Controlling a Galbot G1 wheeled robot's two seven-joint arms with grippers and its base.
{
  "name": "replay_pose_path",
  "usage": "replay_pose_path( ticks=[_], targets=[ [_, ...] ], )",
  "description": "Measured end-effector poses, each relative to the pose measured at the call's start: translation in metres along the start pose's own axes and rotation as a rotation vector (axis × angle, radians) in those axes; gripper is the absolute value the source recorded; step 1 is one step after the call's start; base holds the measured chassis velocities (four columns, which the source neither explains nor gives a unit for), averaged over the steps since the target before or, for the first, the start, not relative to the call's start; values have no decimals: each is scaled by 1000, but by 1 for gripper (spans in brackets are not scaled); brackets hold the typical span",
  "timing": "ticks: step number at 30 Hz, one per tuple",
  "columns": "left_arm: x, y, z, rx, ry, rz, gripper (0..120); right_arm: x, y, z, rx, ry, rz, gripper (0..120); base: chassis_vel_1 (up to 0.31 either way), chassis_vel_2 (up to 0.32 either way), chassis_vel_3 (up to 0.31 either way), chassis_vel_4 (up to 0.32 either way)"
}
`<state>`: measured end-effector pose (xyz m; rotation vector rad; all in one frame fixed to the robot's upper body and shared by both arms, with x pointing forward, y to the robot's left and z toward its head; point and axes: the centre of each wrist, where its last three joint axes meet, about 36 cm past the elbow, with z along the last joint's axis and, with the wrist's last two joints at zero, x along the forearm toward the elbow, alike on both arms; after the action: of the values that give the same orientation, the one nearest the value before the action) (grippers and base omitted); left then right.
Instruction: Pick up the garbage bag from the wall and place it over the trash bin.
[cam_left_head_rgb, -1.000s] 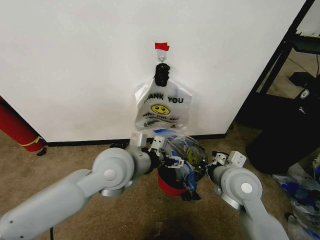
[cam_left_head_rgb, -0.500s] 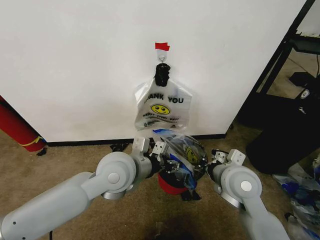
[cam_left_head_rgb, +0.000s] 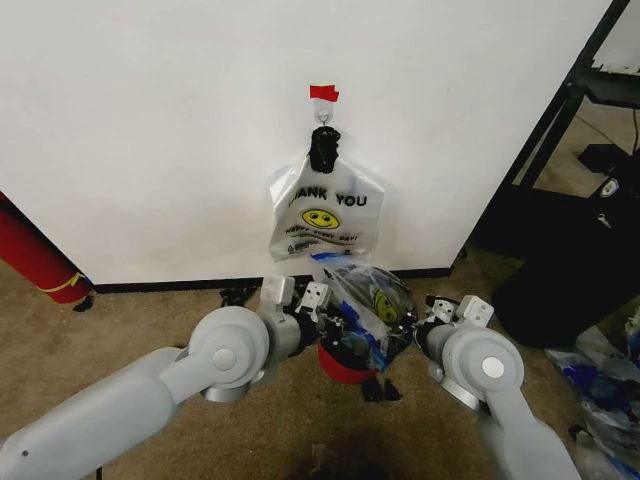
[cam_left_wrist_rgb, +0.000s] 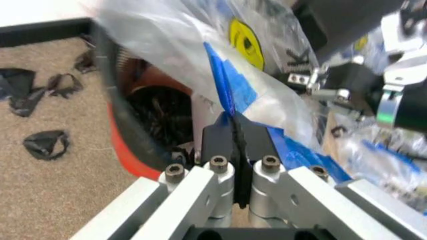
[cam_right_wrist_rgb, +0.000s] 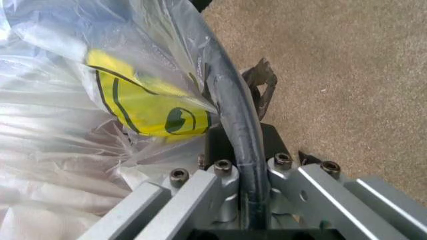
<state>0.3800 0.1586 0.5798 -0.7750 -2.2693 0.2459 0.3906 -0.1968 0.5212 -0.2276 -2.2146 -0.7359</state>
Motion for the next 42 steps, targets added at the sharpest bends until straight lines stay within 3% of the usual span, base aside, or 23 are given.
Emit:
replay_pose_path(
  ticks=[5,14,18,23,27,33,38,42],
  targets=[
    [31,14,23,55,-36,-23,0,-3,2,-8,-19,-12,-7,0,0,0,0,0],
    [39,16,51,75,-38,-61,0,0,4,-16,-44,-22,-30,0,0,0,0,0],
    [27,17,60,86,-30,-65,0,3,6,-18,-67,-12,-54,0,0,0,0,0],
    [-2,35,81,62,11,-132,0,5,8,-18,-92,4,-71,0,0,0,0,0],
    [-23,49,87,65,-4,-187,0,12,9,-19,-99,9,-91,0,0,0,0,0],
    [-47,54,101,63,-17,-222,0,13,12,-19,-98,9,-98,0,0,0,0,0],
    [-48,51,100,75,-25,-218,0,11,11,-17,-97,16,-91,0,0,0,0,0],
    [-39,51,95,73,-12,-210,13,9,9,-15,-97,20,-82,0,0,0,0,0]
  ],
)
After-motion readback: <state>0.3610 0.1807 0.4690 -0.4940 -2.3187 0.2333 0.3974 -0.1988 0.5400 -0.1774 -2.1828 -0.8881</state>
